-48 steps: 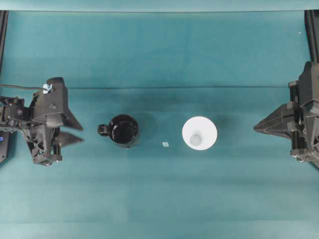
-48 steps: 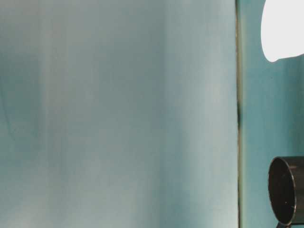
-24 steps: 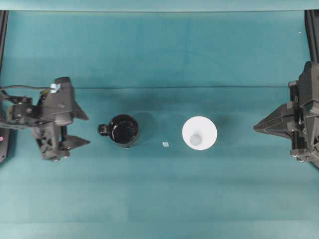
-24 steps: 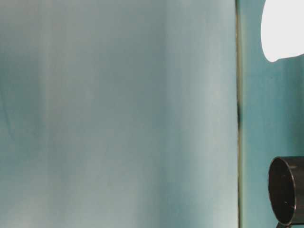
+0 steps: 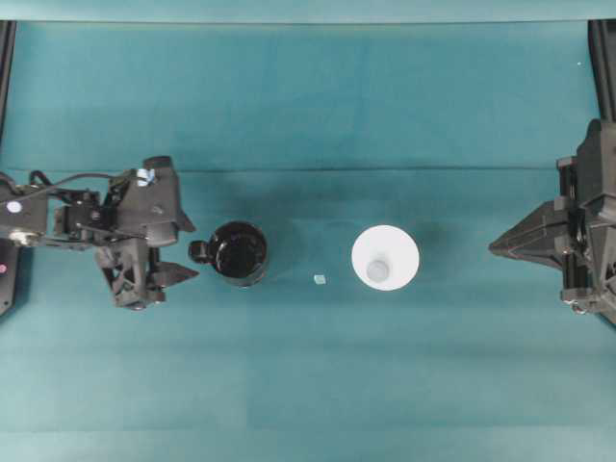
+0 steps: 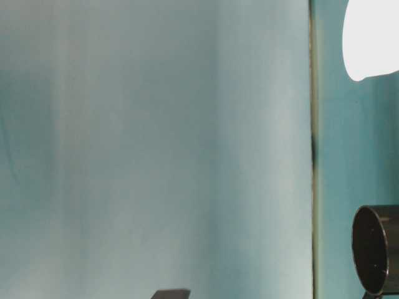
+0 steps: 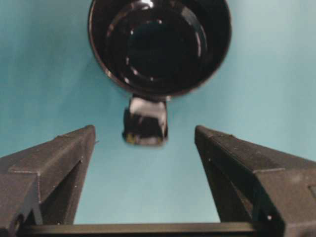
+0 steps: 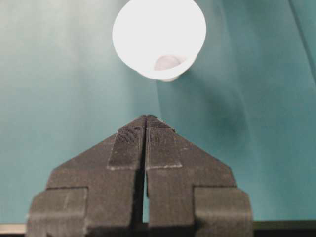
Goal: Put a paper cup into the cup holder on your left arm.
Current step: 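Close the left gripper on the black mug's handle, then slide the black mug rightward toward the white paper cup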
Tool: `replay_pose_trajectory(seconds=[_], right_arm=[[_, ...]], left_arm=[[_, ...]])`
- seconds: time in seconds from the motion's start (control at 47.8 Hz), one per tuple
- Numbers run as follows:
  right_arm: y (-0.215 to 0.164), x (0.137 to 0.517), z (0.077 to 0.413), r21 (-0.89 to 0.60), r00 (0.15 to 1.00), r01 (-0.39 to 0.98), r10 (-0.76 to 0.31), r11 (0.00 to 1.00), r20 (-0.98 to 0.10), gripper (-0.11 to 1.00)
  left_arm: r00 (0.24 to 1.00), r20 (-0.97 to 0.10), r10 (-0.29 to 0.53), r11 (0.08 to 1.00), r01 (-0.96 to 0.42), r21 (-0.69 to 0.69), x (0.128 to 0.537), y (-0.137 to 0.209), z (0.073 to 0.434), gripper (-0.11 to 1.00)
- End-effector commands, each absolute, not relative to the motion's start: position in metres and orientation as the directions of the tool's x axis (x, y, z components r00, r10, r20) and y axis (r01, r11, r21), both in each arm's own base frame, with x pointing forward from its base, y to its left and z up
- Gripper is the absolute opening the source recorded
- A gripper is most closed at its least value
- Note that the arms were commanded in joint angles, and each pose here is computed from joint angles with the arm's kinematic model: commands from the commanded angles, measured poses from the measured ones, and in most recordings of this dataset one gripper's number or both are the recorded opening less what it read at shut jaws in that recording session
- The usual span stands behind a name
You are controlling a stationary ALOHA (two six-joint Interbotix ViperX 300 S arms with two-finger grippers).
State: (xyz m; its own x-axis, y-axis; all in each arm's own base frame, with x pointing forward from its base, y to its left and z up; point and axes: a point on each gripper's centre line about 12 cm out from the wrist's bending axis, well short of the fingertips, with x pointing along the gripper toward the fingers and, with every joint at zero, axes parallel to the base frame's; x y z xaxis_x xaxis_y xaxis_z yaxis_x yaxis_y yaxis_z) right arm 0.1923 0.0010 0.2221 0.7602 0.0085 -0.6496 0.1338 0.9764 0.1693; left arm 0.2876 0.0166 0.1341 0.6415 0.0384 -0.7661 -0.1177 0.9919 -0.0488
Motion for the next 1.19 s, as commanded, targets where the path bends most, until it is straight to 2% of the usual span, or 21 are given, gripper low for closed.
replay_pose_trajectory(seconds=[0.0, 0.335, 0.439, 0.544, 0.711, 0.753, 1.171], right_arm=[[0.001, 0.196, 0.23, 0.179, 0.774, 0.136, 0.008, 0.974, -0.633, -0.02], [0.001, 0.196, 0.23, 0.179, 0.774, 0.136, 0.008, 0.974, -0.633, -0.02], [0.001, 0.196, 0.23, 0.179, 0.774, 0.136, 0.008, 0.974, -0.633, -0.02], [0.001, 0.196, 0.23, 0.179, 0.774, 0.136, 0.008, 0.974, -0.633, -0.02], [0.001, 0.196, 0.23, 0.18, 0.774, 0.137, 0.008, 0.974, -0.633, -0.02], [0.001, 0.196, 0.23, 0.182, 0.774, 0.139, 0.008, 0.973, -0.633, -0.02], [0.001, 0.196, 0.229, 0.189, 0.771, 0.145, 0.008, 0.971, -0.637, -0.02]], left_arm=[[0.651, -0.758, 0.039, 0.992, -0.114, -0.046, 0.294, 0.017, 0.136, 0.88], [0.647, -0.761, 0.039, 0.991, -0.122, -0.053, 0.296, 0.017, 0.134, 0.88], [0.652, -0.757, 0.038, 0.991, -0.121, -0.055, 0.296, 0.017, 0.136, 0.84], [0.654, -0.755, 0.038, 0.992, -0.119, -0.053, 0.296, 0.017, 0.137, 0.73], [0.654, -0.755, 0.038, 0.991, -0.122, -0.056, 0.296, 0.017, 0.137, 0.37], [0.658, -0.752, 0.038, 0.991, -0.122, -0.056, 0.297, 0.017, 0.138, 0.32], [0.721, -0.692, 0.034, 0.994, -0.095, -0.05, 0.309, 0.014, 0.155, 0.32]])
